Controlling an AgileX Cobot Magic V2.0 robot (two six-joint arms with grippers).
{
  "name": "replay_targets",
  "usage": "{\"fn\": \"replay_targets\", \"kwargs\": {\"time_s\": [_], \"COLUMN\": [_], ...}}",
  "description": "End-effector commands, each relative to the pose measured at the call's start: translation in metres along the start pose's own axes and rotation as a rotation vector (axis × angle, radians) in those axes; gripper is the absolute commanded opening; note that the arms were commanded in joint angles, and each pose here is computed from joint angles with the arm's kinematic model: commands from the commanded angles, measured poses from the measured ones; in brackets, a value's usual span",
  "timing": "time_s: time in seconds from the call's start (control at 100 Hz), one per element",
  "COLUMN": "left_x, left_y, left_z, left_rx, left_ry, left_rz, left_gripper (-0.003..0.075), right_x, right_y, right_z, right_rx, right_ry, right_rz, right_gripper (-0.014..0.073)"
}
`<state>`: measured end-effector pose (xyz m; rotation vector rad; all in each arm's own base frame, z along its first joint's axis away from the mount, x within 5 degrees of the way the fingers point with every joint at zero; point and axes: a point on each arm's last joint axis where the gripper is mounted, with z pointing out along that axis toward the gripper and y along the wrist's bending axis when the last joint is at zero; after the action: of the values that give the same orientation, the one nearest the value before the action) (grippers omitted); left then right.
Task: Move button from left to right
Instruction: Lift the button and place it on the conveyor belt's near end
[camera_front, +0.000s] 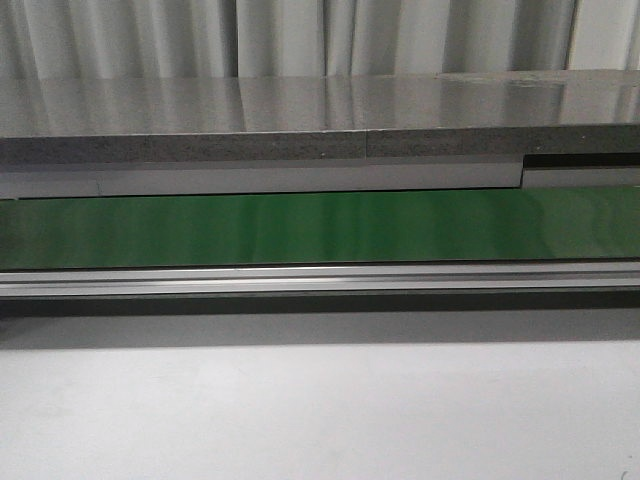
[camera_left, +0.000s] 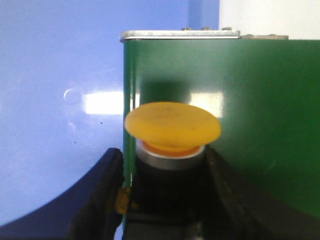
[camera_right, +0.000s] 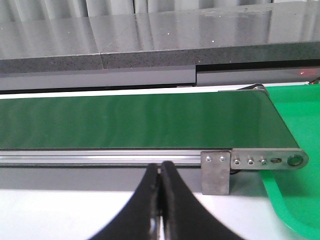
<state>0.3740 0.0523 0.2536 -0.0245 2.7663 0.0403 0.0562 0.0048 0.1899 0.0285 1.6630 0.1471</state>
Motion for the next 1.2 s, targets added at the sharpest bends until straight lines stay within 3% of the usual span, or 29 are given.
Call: {"fn": "replay_targets", "kwargs": {"time_s": [0.0,0.18,0.47,0.87,1.19], "left_x": [-0.005,-0.001,-0.002,-0.003,0.005], "left_y": [-0.003,-0.005,-0.005,-0.014,-0.046], "left_z": [-0.022,-0.015,-0.015,-0.034,-0.103], "left_rx": [0.004,0.017,0.015,0.062,0.078], "left_ry": [-0.091,-0.092,-0.102,-0.157,-0.429], "left_rz": [-0.005,-0.017,-0.017,-0.008,0.086], "left_gripper": [0.0122,0.0221,0.0503,0.0517,0.0516], "right_x": [-0.015,-0.015,-0.015,-0.015,-0.015], "right_y": [0.001,0.001,0.001,0.001,0.001], "right_z": [-0.003,-0.003,-0.003,-0.003,-0.003], "right_rx": [-0.009,-0.009,-0.009,-0.009,-0.009], "right_ry": [-0.117,-0.117,-0.117,-0.117,-0.117], "right_rz": [-0.011,-0.011,-0.011,-0.011,-0.011], "right_gripper": [-0.0067,-0.0067,-0.0067,-0.0067,-0.0067]}}
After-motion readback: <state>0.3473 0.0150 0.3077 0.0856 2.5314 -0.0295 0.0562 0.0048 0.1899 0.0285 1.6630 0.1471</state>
